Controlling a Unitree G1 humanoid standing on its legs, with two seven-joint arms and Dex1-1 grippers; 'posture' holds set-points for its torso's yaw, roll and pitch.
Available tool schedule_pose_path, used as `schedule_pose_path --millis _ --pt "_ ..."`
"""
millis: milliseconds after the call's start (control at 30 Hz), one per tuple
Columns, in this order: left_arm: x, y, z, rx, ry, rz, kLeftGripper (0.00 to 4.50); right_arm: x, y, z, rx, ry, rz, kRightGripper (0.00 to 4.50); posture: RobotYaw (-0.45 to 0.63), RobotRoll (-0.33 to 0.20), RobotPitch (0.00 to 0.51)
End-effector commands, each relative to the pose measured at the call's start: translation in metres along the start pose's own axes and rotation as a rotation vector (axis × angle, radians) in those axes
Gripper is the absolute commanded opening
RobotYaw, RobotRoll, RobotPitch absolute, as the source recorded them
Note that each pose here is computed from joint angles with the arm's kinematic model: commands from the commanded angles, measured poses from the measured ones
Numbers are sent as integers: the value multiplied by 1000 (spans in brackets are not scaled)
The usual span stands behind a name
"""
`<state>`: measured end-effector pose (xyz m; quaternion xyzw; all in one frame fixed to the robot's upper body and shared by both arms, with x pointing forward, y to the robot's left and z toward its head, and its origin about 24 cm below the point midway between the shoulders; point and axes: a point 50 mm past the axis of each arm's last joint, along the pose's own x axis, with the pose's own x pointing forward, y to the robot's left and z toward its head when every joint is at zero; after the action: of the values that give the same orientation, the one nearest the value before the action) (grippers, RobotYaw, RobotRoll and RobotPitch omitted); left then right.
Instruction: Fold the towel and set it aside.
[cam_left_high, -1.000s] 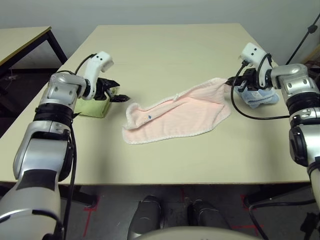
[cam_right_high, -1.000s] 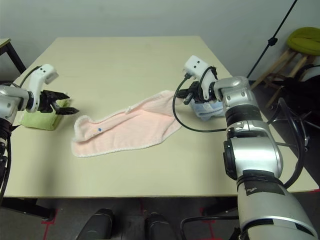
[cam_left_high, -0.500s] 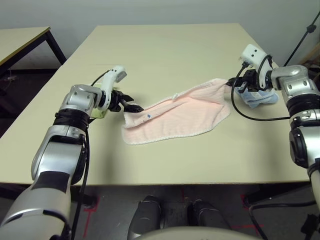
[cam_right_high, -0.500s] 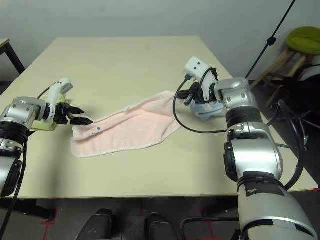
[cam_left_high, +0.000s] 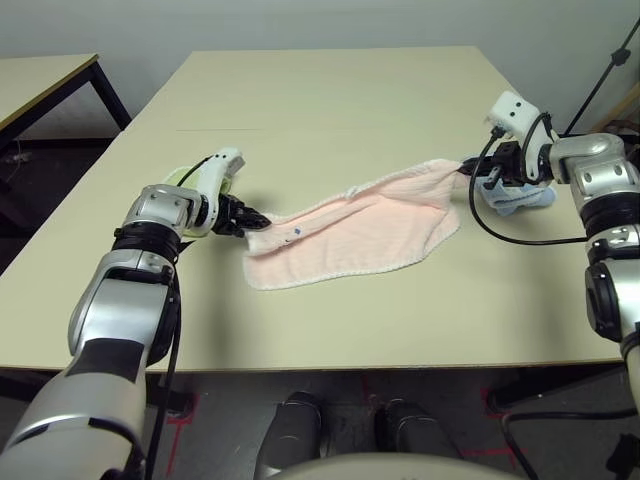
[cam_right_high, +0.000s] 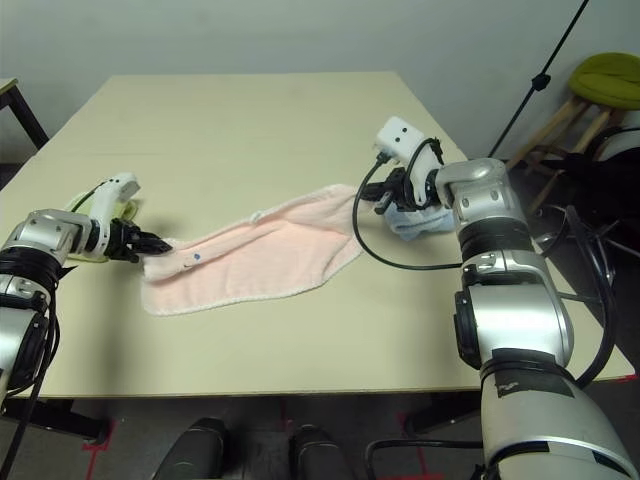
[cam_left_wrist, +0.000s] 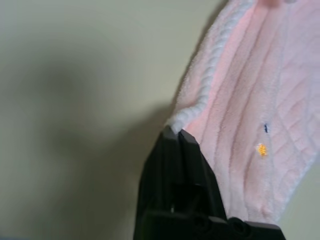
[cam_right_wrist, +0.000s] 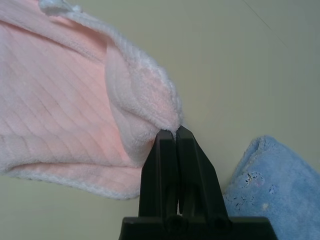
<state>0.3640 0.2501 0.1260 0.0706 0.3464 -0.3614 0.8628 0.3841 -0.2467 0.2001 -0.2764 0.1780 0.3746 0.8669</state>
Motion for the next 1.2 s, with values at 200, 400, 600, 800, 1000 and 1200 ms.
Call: schedule_pose_path --millis 200,400,600,800,1000,1200 --pt "-7 -7 31 29 -104 -56 49 2 -1 -3 -10 32 -5 0 124 0 45" --pt "-27 -6 87 193 -309 96 49 4 -17 27 -62 -53 -197 0 126 0 48" --pt "-75 -14 154 388 -612 289 49 -21 -38 104 -88 -435 -477 0 145 0 53" --pt "-119 -15 167 524 -745 379 49 -53 -43 125 -74 -661 -428 0 151 0 57" --pt "-86 2 82 424 -529 283 49 -34 -14 32 44 -422 -58 0 134 0 63" --pt "-54 -5 -1 220 -425 235 49 -12 45 -62 280 -202 97 0 119 0 67"
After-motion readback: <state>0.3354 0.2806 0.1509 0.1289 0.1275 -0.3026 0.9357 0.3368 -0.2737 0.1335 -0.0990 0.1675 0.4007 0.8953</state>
